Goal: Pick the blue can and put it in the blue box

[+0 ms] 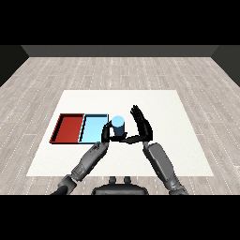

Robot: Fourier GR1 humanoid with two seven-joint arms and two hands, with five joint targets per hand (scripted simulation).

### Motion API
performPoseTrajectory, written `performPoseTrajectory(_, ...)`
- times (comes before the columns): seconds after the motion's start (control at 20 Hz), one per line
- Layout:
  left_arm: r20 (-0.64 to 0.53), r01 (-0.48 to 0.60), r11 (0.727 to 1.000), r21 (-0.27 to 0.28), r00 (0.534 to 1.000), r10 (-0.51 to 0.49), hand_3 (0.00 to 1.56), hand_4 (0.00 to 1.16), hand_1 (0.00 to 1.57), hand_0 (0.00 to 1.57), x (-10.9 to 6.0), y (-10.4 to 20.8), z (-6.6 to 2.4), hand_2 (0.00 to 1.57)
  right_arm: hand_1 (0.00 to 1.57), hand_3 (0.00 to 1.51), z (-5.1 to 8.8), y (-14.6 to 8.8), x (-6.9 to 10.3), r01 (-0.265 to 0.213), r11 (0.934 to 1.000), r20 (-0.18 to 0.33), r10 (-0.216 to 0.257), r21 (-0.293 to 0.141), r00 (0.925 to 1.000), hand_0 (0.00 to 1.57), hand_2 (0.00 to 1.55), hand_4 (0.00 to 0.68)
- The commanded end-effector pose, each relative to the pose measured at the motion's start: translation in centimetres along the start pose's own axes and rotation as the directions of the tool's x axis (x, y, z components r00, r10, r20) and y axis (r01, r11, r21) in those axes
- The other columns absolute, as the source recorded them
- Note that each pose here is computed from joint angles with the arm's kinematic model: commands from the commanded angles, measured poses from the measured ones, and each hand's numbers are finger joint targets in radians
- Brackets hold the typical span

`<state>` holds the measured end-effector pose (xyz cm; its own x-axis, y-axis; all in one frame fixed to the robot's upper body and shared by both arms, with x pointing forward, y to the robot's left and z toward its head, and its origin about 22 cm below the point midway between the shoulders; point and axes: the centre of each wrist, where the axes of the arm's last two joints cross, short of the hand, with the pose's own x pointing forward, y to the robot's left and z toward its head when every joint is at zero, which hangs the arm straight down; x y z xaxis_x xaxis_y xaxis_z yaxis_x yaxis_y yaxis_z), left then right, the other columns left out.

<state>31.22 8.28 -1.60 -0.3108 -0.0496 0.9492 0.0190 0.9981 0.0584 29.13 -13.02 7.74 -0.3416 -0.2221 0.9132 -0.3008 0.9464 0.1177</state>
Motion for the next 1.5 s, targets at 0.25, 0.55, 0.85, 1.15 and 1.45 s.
performPoseTrajectory(0.25, -0.023, 0.155, 0.981, 0.113, 0.988, -0.154, 1.48, 1.15, 1.57, 1.57, 0.3, 8.2, -3.14, 1.56, 0.0, 0.0, 4.6, -4.9, 4.1, -0.029, 0.9965, 0.113, 0.038, -0.078, 0.9929, 0.0, 0.0, 0.0)
performPoseTrajectory(0.55, -0.203, 0.335, 0.922, 0.193, 0.933, -0.297, 1.48, 1.11, 1.55, 1.55, -1.7, 12.6, -5.26, 1.54, 0.0, 0.0, 4.0, -7.6, 3.1, -0.023, 0.9855, 0.102, 0.041, -0.168, 0.994, 0.0, 0.0, 0.0)
performPoseTrajectory(0.85, -0.385, 0.428, 0.893, 0.137, 0.854, -0.35, 1.49, 1.06, 1.57, 1.57, -3.6, 16.6, -6.09, 1.56, 0.0, 0.0, 3.6, -6.5, 2.3, 0.03, 0.9862, 0.108, -0.013, -0.163, 0.994, 0.0, 0.0, 0.0)
performPoseTrajectory(1.15, -0.492, 0.512, 0.859, 0.023, 0.754, -0.436, 1.46, 1.03, 1.57, 1.57, -6.3, 16.1, -4.75, 1.56, 0.0, 0.0, 3.7, -7.2, 0.5, 0.032, 0.9805, 0.073, -0.018, -0.194, 0.9972, 0.0, 0.0, 0.0)
performPoseTrajectory(1.45, -0.619, 0.49, 0.87, 0.053, 0.7, -0.356, 1.19, 0.94, 1.25, 1.25, -8.0, 14.5, -2.88, 1.22, 0.0, 0.0, 3.8, -10.1, -0.3, 0.011, 0.9727, 0.044, -0.001, -0.232, 0.999, 0.0, 0.0, 0.0)
